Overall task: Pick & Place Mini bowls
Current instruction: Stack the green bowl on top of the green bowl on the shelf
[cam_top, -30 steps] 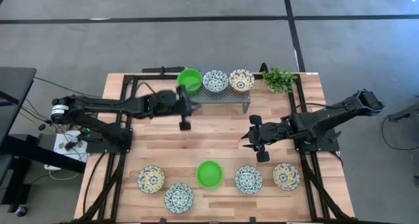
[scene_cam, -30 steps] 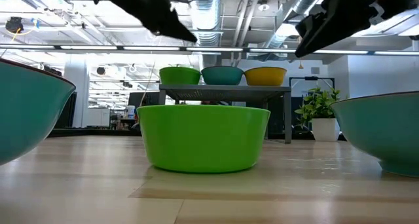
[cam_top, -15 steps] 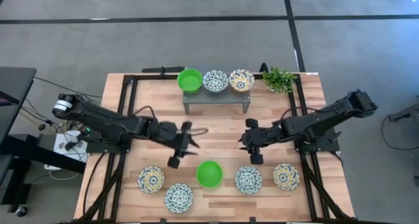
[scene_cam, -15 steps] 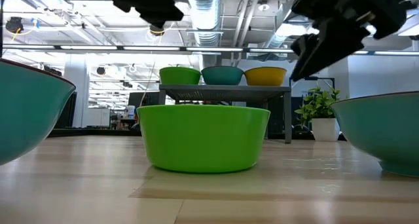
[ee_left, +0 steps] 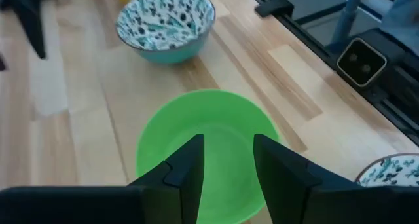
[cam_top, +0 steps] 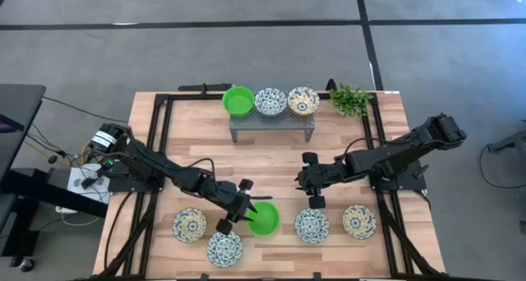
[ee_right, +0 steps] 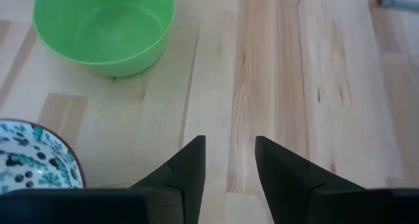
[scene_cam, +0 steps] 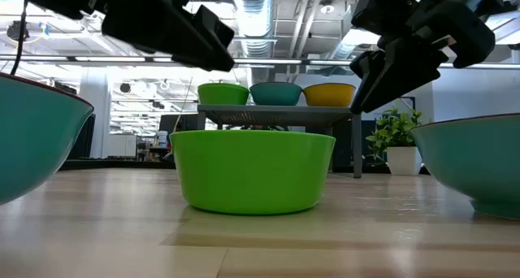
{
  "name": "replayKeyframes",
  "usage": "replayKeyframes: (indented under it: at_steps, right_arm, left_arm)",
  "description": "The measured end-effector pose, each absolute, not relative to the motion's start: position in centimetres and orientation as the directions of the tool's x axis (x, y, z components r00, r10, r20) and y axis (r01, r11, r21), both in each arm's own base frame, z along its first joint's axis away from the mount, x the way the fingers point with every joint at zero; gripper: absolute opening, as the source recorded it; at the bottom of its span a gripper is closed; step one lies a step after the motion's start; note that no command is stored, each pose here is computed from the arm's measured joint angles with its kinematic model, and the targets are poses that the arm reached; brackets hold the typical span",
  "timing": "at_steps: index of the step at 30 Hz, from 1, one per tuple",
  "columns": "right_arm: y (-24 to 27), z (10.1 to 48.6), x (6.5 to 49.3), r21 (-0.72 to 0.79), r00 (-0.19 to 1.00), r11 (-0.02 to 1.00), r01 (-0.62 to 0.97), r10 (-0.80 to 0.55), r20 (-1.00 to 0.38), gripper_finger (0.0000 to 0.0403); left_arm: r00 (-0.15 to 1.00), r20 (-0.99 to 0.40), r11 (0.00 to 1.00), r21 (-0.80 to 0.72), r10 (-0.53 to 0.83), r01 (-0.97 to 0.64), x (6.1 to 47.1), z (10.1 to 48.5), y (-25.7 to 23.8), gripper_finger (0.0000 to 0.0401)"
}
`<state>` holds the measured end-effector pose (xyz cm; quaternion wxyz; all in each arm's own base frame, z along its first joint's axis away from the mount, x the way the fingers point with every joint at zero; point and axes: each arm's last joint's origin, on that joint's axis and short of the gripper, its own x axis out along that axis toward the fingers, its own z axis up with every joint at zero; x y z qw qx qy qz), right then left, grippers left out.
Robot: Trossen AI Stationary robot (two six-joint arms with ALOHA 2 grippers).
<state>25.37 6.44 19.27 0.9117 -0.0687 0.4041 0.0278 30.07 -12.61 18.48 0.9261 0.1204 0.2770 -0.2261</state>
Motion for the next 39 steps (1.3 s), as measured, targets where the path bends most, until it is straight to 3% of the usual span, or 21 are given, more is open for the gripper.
replayKeyframes:
  at_steps: [10,39]
  right_arm:
    - [6.3,20.8,25.7,-0.129,0.708,0.984,-0.126,-0.002,-0.706,0.0122]
    - [6.3,21.7,26.1,-0.209,0.726,0.957,-0.2,0.002,-0.688,0.0123]
  left_arm:
    - [0.672,-0.633,0.841,0.06,-0.385,0.538,30.5,14.5,-14.5,0.0131]
    - [0.658,-0.642,0.831,0.057,-0.394,0.553,30.3,14.1,-15.2,0.0131]
